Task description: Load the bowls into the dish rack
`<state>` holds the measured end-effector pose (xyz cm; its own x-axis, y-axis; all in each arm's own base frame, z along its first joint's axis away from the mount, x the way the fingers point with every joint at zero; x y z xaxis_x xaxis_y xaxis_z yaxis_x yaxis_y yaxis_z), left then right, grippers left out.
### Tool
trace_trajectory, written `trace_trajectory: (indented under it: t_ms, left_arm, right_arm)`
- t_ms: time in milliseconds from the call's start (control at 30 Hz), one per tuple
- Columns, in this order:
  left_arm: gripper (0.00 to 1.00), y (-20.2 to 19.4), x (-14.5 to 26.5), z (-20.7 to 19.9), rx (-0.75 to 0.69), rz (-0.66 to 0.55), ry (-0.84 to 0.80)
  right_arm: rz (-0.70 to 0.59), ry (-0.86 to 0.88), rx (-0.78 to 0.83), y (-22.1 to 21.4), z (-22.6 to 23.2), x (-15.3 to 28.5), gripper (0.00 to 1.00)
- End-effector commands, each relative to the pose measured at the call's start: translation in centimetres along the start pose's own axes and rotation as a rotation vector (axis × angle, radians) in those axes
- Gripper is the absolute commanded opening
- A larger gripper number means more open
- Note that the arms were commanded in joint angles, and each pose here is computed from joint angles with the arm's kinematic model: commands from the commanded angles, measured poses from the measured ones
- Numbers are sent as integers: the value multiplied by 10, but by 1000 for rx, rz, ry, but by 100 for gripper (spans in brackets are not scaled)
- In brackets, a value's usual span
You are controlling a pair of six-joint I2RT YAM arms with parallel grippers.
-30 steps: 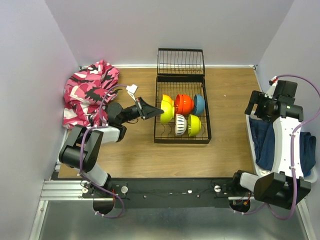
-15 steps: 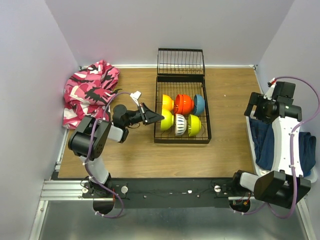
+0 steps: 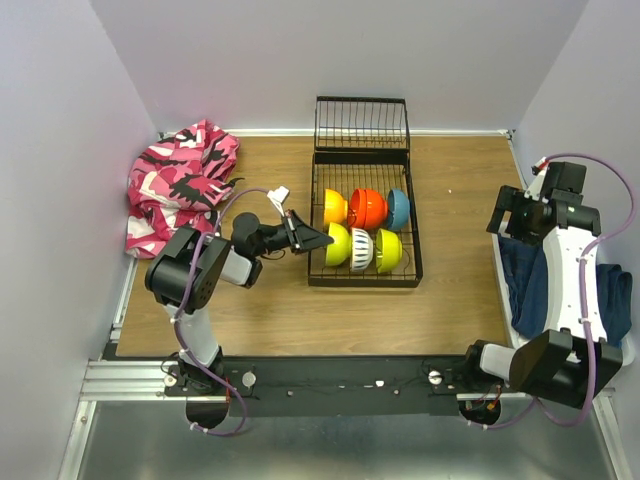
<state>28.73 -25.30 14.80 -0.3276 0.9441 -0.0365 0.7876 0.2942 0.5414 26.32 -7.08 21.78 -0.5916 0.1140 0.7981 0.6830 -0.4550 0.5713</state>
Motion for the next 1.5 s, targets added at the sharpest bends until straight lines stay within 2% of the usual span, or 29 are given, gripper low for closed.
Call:
trace_trajectory:
  t_ms: [0,367,400,433,500,533,633,800,833,867,900,1000,1133,1233,1333,1367,1467]
  left_arm:
    - [0,-7,-6,-8,-11,-8,-30]
    - [0,-14,-6,15,48,2,48]
    - [3,-14,-5,17,51,-1,55]
    - [13,-14,-4,20,49,-1,69]
    - [18,-12,-2,20,42,-3,79]
    - [28,-12,-1,24,40,1,97]
    - [45,-14,1,24,34,22,120]
    - [58,-13,3,19,-74,78,138]
    - [73,-15,5,22,-62,106,166]
    - [91,-12,6,17,-89,112,170]
    - [99,-9,9,19,-145,122,183]
    - [99,-7,15,18,-170,178,237]
    - [99,-9,31,27,-257,315,354]
    - [99,-1,44,26,-307,346,450]
    - [99,15,62,19,-418,356,543]
    - [99,30,72,15,-513,323,616]
    - [99,52,87,-3,-640,302,693]
  right_arm:
    - [-19,-11,11,8,-2,4,95]
    - [-14,-8,11,10,-1,1,95]
    - [-15,-6,12,10,0,1,95]
    - [-17,-6,10,11,0,2,95]
    - [-13,-4,11,9,0,2,95]
    - [-17,0,11,9,0,2,95]
    - [-20,6,10,8,0,2,95]
    - [-25,32,10,7,4,6,95]
    - [-26,35,11,7,5,7,95]
    - [-27,43,13,8,6,8,95]
    - [-27,53,12,7,7,9,96]
    - [-27,77,48,7,10,11,96]
    - [-47,100,61,9,13,14,97]
    - [-59,118,63,9,15,17,98]
    - [-70,137,59,6,18,20,99]
    - [-72,143,60,5,18,20,100]
    - [-80,130,42,1,16,19,100]
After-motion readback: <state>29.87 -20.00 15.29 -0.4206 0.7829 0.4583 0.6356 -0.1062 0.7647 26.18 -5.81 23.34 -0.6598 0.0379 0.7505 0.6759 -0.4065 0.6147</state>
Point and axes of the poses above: each gripper's point midway between its finger pads, its own x axis back along the fingers, its own z axis along the line the jaws close on, y = z × x, the point moved 3 cm from there along x, back along the fingers, and after that the axes turned 12 degrees about -x, right-handed, at the moved point
